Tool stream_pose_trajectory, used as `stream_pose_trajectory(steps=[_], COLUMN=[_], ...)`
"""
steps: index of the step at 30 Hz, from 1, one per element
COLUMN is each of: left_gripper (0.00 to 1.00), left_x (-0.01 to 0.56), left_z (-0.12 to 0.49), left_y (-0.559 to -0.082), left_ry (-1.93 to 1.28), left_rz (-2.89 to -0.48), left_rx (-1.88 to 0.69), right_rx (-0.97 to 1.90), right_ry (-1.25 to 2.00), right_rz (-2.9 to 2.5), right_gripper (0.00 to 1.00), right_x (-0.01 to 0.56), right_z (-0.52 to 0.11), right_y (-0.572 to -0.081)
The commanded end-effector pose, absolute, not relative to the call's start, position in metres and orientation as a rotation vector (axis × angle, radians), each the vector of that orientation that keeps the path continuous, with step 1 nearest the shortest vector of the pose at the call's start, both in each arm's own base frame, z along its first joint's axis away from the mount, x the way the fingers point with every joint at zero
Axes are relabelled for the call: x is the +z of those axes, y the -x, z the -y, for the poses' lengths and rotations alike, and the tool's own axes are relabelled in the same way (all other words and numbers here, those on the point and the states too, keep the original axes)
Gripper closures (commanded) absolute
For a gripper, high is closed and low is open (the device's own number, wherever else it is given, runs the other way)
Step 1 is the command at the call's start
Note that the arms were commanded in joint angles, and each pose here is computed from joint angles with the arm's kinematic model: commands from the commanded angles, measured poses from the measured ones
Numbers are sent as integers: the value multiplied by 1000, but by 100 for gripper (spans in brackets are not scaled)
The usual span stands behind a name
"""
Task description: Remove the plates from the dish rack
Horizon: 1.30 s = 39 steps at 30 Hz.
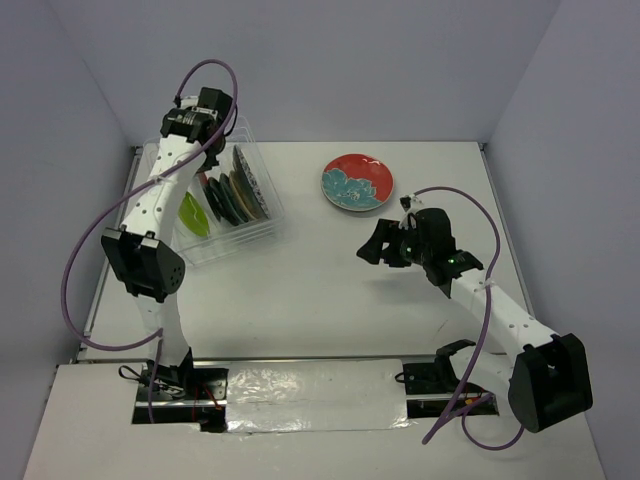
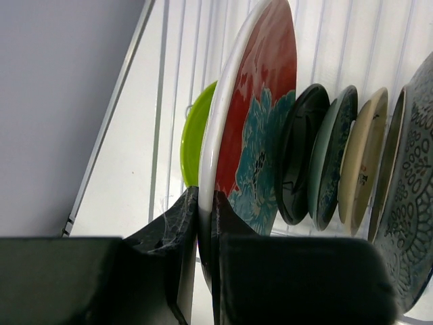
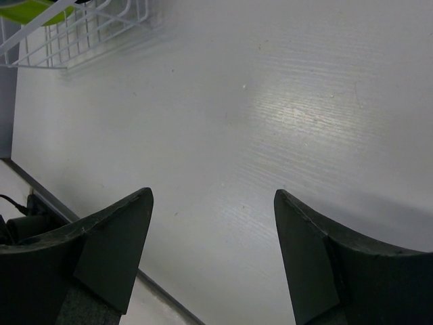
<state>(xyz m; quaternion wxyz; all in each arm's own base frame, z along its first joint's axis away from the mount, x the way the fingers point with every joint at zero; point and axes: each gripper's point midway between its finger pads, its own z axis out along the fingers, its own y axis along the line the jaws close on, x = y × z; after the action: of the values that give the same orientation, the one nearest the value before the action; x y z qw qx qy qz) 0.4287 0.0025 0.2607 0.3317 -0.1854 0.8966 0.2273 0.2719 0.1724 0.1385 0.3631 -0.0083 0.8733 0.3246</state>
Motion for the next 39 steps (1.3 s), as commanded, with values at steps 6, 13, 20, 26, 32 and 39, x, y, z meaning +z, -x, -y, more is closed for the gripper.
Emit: stream_pose_trajectory(steps=[6, 13, 20, 26, 32, 39], left_gripper=[100, 100, 100, 100, 100, 100], left_x=[361, 423, 461, 437, 432, 426], left_z=[-40, -48, 43, 129, 167, 177], left_y=[-395, -359, -300, -253, -232, -227], left_ry=[563, 570, 212, -11, -121, -139], left_rz=[-2061, -1903, -1719, -1589, -1521, -1491], left_rx=[706, 587, -197, -800, -1108, -1219], right_rx=[927, 1103, 1538, 1304, 1163, 1080], right_ry=[88, 94, 354, 312, 300, 294], right_rz=[-2176, -2108, -1671, -1651, -1734, -1794], right_gripper=[21, 21, 20, 14, 11, 13], right_x=[155, 175, 278, 324, 311, 289], right_z=[-186, -204, -242, -257, -271, -272], right_y=[-271, -262, -220, -242, -263, -272])
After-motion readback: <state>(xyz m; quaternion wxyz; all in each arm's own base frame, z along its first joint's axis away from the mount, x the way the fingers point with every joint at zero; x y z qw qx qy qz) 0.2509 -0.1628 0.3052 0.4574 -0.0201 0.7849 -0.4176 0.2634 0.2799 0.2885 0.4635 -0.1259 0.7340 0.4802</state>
